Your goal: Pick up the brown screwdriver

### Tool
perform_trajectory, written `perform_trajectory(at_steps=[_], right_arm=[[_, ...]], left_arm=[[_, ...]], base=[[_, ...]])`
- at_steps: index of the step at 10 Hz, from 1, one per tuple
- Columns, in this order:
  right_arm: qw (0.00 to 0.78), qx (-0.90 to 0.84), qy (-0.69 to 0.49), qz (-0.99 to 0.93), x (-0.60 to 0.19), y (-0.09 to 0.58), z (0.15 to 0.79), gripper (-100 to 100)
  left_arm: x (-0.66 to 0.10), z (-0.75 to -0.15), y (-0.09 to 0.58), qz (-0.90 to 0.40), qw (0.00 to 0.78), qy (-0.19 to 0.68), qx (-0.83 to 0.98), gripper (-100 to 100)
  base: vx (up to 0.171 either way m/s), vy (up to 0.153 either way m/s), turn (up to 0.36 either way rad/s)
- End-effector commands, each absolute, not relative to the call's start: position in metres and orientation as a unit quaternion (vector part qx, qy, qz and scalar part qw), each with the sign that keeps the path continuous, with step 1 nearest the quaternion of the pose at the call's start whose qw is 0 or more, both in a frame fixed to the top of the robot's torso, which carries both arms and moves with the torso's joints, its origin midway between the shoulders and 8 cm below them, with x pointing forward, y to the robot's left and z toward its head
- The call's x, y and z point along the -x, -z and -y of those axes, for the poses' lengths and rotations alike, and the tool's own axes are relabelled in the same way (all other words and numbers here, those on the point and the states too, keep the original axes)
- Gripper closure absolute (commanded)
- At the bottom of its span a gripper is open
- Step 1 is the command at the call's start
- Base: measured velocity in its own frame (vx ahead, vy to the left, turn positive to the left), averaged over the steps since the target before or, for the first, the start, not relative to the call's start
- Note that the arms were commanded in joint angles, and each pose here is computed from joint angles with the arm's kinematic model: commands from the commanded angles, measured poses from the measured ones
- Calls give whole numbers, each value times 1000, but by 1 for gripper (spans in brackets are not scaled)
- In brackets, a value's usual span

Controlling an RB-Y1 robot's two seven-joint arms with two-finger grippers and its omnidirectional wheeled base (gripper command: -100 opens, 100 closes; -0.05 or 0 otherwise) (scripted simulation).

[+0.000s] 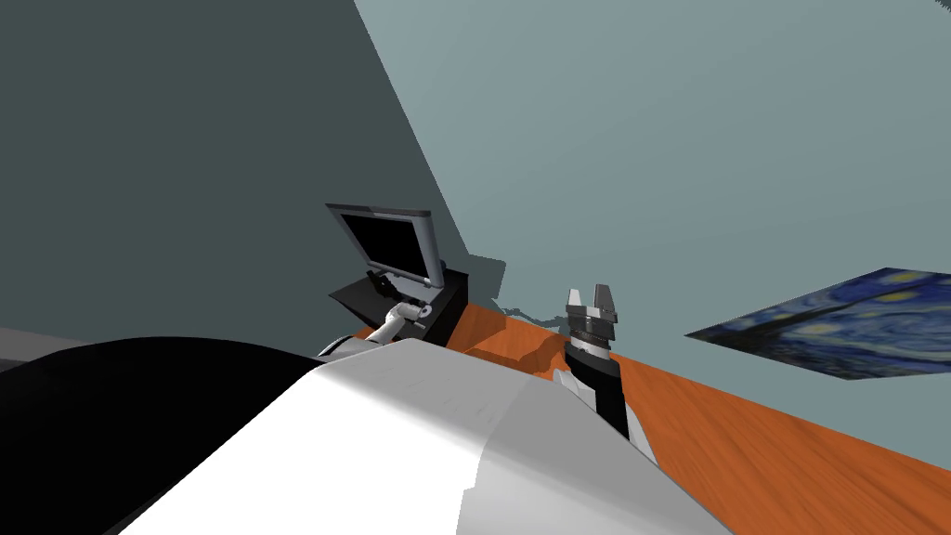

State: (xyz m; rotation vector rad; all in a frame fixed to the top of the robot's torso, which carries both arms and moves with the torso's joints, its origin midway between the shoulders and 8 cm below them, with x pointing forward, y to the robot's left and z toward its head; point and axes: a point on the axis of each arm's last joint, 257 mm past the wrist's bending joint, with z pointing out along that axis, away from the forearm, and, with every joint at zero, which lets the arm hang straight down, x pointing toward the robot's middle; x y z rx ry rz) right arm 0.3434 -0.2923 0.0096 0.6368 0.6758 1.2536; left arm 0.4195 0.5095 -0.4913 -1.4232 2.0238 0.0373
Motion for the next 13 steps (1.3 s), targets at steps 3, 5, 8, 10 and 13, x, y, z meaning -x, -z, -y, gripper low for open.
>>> perform_trajectory(at_steps=[3,5,8,10,13], right_arm=[[711,-287,-565,-305,-343,-10,292,0],[711,-287,-565,-305,-343,-10,292,0],[711,-287,-565,-305,-343,-10,292,0],[711,-287,-565,-305,-343,-10,292,0],[711,-287,-565,-305,-343,-10,292,0]], left_arm=[[-394,-512,515,-782,285,-42,552,-100],[-383,-511,525,-787,263,-53,555,-100],[-368,-504,538,-796,228,-67,556,-100],[-355,-500,549,-801,205,-76,558,-100],[-339,-490,561,-808,173,-85,557,-100]], base=[[15,31,-15],[10,37,-16],[11,42,-12],[10,45,-12],[12,57,-11]])
